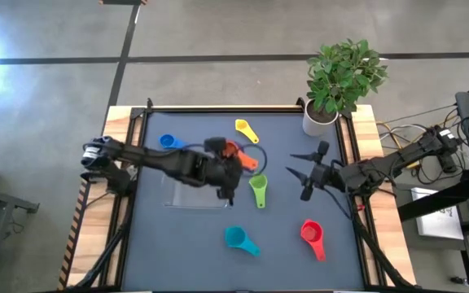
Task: Nest measuring cups in basket
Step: Prepare the stacked measuring cups
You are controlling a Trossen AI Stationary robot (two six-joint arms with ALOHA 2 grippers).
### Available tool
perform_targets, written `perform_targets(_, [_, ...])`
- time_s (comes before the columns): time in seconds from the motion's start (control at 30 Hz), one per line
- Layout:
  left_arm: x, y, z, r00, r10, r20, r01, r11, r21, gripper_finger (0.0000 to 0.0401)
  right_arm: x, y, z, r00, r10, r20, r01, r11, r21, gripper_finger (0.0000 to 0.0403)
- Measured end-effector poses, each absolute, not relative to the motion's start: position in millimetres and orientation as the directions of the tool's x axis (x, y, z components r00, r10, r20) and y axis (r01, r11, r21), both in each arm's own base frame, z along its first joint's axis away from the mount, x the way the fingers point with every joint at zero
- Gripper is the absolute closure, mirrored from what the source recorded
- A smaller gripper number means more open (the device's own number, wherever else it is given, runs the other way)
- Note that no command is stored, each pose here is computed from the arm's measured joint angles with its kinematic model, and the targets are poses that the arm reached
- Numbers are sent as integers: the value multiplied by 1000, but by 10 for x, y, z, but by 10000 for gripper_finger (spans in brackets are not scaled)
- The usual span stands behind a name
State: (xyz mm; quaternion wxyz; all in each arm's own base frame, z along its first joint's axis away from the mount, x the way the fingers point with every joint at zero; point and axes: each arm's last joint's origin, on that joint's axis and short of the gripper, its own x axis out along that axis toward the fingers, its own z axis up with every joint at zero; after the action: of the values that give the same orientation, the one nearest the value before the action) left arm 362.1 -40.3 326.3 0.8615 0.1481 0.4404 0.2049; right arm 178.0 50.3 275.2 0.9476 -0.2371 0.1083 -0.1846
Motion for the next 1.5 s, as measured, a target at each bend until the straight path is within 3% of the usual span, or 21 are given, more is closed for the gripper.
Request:
perform_targets(0.43, [3928,-3,3077,520,565,-640,-336,825,455,399,1992,483,2693,894,-438,-95,325,779,-537,208])
perform_targets(0.8, [4077,-6,2957,528,578,-622,-354,815,458,399,2346,407,2768,836,-537,-113,393,730,-560,74])
perform_targets(0.93, [4116,-10,2953,546,578,-606,-368,816,446,399,2525,350,2727,805,-578,-137,407,705,-580,44])
perform_targets(1.5, [4117,-47,2951,553,573,-606,-361,819,445,399,2964,170,2692,734,-656,-174,412,634,-654,41])
